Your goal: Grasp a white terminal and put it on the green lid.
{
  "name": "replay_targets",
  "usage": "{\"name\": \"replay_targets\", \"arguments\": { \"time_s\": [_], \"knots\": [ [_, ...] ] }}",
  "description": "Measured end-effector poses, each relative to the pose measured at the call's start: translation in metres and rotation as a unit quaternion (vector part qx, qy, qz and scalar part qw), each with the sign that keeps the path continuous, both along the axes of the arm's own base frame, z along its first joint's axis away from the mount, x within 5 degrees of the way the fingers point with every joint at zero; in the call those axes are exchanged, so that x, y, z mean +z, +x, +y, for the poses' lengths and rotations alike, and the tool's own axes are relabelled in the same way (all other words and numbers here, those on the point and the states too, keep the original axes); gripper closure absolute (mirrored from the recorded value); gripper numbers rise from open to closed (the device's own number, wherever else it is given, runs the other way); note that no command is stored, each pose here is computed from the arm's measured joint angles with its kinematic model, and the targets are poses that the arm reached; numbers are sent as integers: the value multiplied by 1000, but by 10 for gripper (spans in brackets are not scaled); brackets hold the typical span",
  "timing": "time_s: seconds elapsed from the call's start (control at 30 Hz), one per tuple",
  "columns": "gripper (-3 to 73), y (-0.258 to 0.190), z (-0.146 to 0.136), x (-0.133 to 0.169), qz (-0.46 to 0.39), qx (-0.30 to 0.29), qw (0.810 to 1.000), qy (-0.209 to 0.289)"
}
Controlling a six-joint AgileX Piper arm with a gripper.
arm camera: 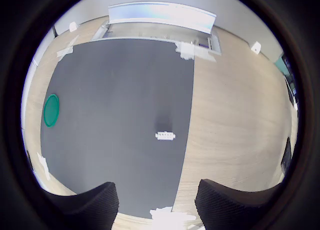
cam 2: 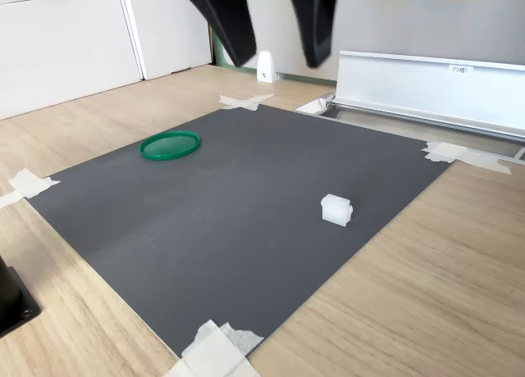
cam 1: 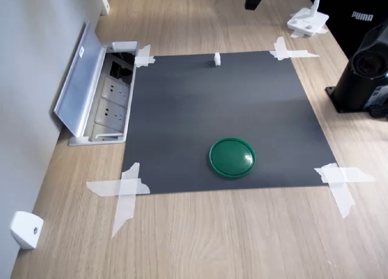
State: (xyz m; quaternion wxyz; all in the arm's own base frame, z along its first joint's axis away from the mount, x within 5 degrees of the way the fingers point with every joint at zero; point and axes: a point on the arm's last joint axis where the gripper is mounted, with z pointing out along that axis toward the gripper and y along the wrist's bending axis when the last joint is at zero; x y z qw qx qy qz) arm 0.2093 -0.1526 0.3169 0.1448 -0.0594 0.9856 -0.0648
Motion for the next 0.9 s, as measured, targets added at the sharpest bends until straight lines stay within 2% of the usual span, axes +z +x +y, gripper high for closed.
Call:
{"name": "replay_targets", "arguments": {
  "time_s": [0.47,0.9],
  "knots": [
    [38,40,-27,-40,6,-10,1000,25],
    [38,61,-13,-67,9,36,999,16]
  ]
}}
